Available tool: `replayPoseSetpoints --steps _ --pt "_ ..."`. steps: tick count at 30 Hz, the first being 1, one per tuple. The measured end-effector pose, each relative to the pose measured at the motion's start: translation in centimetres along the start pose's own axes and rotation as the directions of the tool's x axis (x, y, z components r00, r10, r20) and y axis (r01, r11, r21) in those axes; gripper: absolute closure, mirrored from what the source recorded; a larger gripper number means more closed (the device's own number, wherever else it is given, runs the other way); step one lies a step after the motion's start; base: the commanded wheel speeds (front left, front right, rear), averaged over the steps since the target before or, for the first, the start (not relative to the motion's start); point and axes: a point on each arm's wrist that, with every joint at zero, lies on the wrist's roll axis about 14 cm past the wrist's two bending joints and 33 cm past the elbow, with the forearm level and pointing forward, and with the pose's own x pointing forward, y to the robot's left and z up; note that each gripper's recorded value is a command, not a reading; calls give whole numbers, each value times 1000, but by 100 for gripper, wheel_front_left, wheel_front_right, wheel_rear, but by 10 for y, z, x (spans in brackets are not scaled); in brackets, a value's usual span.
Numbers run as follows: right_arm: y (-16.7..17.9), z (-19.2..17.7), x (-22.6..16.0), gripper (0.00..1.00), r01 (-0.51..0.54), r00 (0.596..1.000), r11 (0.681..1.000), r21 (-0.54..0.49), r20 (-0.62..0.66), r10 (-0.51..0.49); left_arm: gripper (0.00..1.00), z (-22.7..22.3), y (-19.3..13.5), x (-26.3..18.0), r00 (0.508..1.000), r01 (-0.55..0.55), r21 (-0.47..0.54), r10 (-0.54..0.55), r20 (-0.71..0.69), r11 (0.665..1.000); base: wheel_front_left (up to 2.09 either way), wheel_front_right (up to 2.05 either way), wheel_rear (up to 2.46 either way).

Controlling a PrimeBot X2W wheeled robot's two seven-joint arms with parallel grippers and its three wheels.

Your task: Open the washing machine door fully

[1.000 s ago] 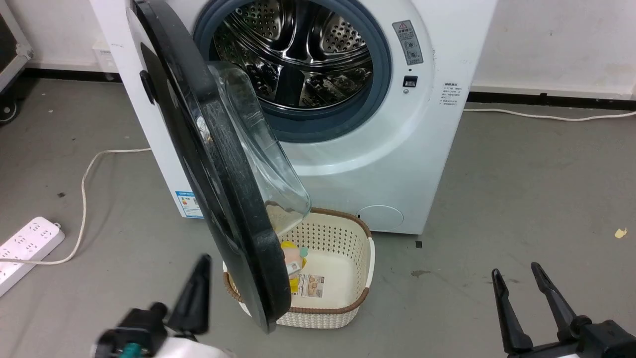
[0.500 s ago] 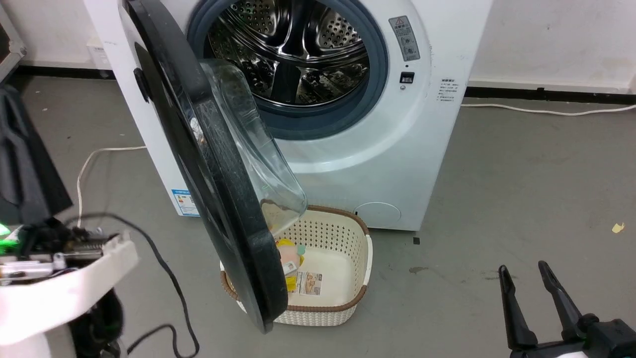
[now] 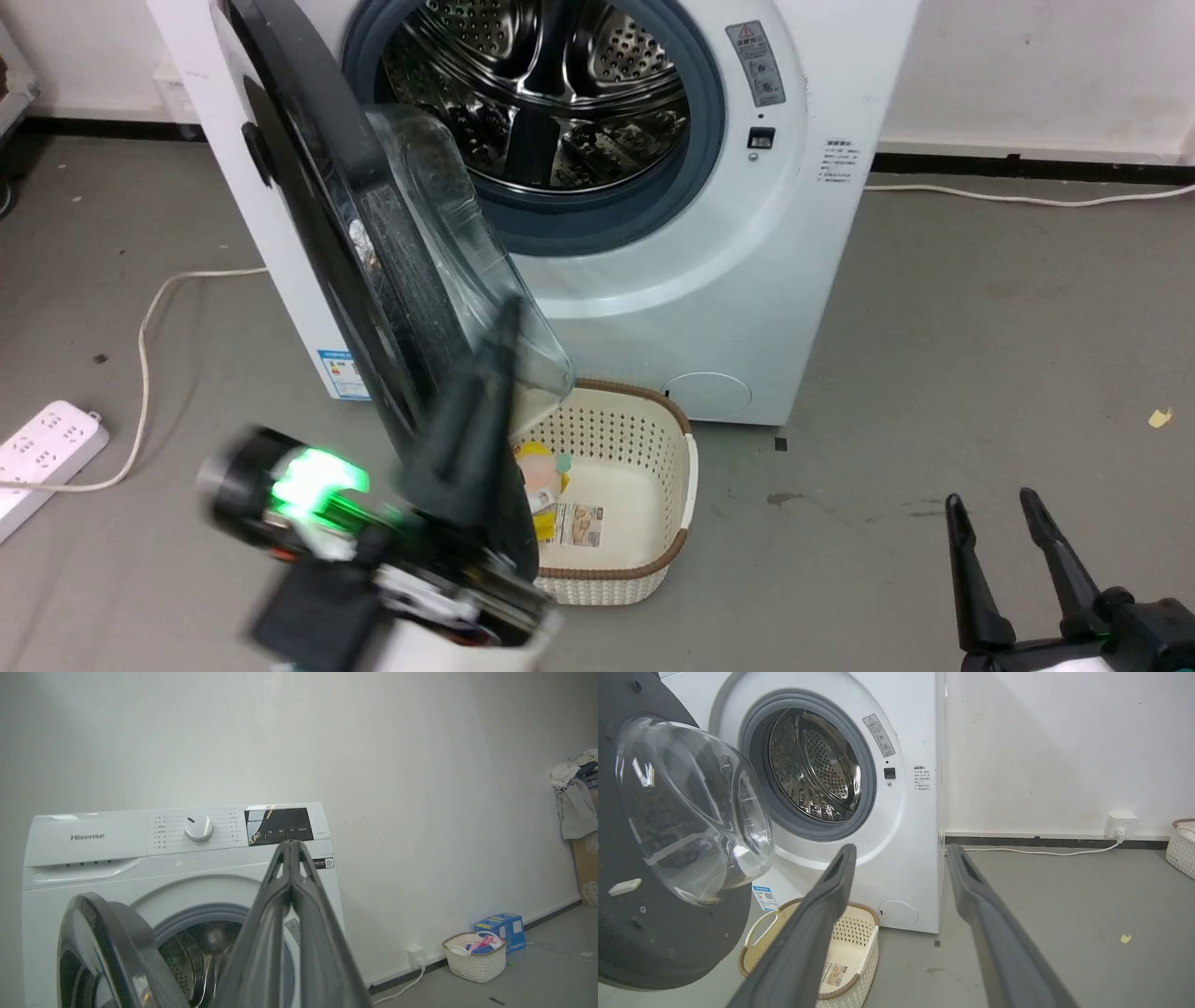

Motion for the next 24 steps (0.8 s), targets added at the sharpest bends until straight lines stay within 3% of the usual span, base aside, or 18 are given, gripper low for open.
replayPoseSetpoints --steps 3,6,10,18,24 --pt "1 -3 2 0 -3 1000 1000 1 -8 3 100 -43 -20 -18 986 23 -84 -37 -164 996 0 0 0" --pt "2 -5 4 0 -7 1000 1000 4 -14 7 100 -88 -35 -44 937 9 -161 -65 -344 987 0 0 0" --pt "4 -8 6 0 -13 1000 1000 9 -21 13 100 -134 -36 -74 857 -43 -187 -60 -512 981 0 0 0" --pt "10 -15 11 0 -31 999 999 21 -39 32 100 -180 -17 -119 746 -165 -145 27 -665 976 0 0 0" --pt "26 -18 20 0 -83 996 996 34 -43 84 100 -179 -5 -129 738 -206 -112 79 -670 972 0 0 0"
